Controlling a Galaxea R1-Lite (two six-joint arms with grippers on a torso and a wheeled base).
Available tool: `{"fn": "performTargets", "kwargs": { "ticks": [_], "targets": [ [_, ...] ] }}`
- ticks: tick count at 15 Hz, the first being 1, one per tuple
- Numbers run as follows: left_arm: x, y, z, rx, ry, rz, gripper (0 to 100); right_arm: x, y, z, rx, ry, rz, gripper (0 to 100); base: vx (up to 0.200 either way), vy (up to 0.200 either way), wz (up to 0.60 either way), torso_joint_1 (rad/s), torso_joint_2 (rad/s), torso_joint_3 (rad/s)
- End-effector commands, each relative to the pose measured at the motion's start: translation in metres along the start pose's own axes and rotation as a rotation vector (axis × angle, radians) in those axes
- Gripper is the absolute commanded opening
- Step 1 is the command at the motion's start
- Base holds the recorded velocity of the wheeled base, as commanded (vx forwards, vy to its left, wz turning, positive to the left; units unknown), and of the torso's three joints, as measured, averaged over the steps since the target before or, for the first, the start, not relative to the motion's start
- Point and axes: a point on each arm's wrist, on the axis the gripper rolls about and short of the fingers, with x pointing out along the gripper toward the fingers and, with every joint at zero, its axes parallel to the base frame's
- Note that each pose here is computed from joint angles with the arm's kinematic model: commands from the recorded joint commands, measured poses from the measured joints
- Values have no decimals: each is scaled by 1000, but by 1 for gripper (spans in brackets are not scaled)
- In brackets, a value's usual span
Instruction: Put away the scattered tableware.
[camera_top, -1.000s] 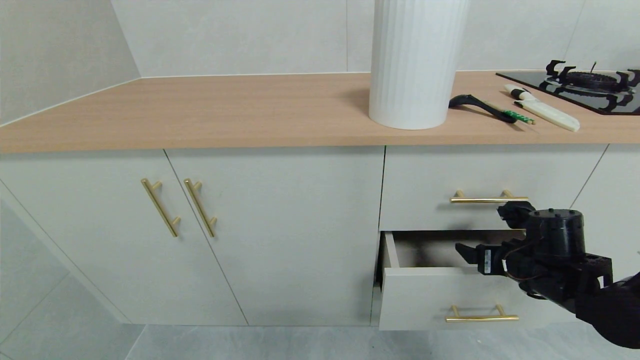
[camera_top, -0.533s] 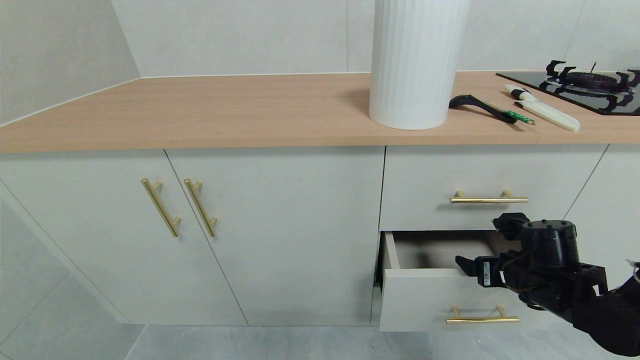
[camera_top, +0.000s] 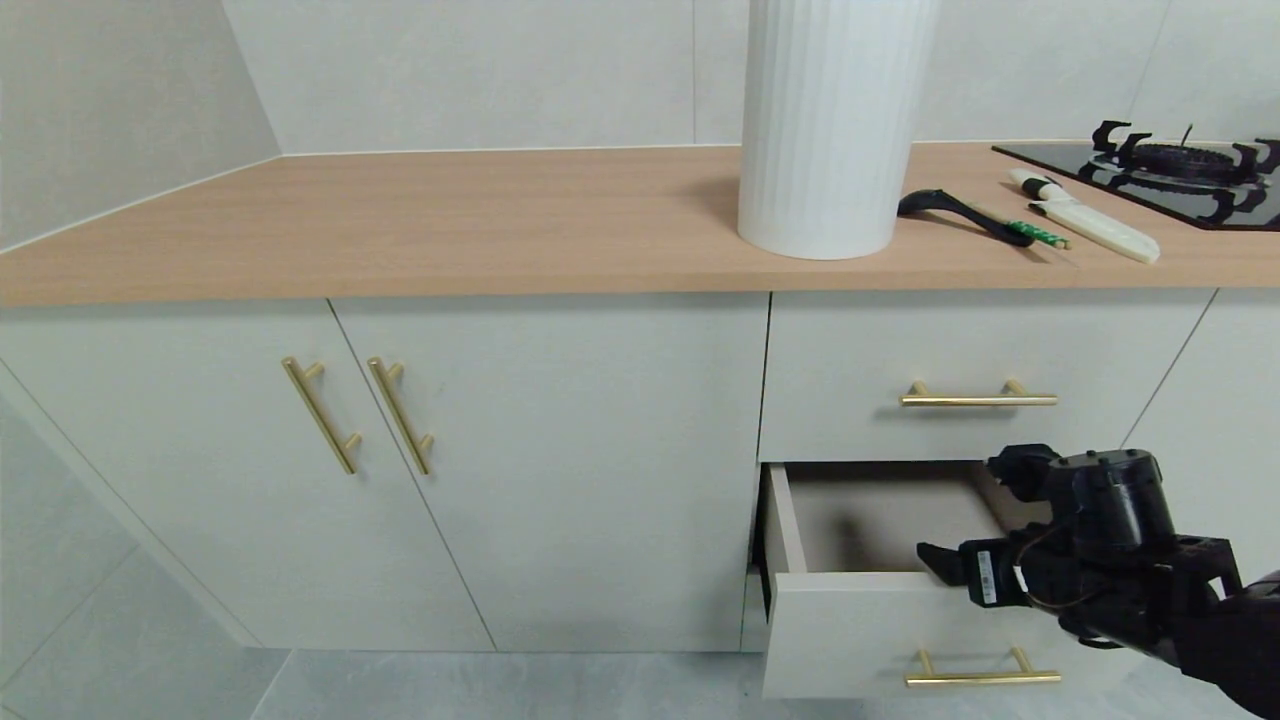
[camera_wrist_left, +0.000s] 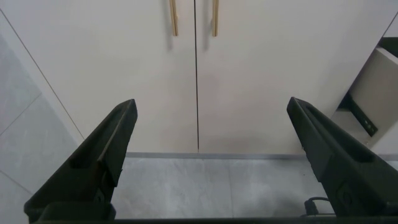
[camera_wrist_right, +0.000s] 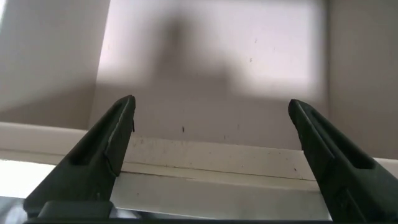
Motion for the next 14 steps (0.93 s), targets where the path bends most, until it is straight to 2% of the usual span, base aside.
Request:
{"fn": "performTargets", "kwargs": {
  "ticks": [1,3,4,8,14],
  "targets": [
    [0,0,0,0,2,0,100,-20,1,10,-4,-19,26,100,0,0,0,0,0,0],
    [0,0,0,0,2,0,100,-28,4,11,-21,22,38,100,0,0,0,0,0,0],
    [0,0,0,0,2,0,100,-36,7,9,-49,96,48,100,0,0,0,0,0,0],
    [0,0,0,0,2,0,100,-57,18,-1,-130,250,79,100,0,0,0,0,0,0],
    [0,0,0,0,2,0,100,-65,21,-14,-210,410,71,100,0,0,0,0,0,0]
  ]
}}
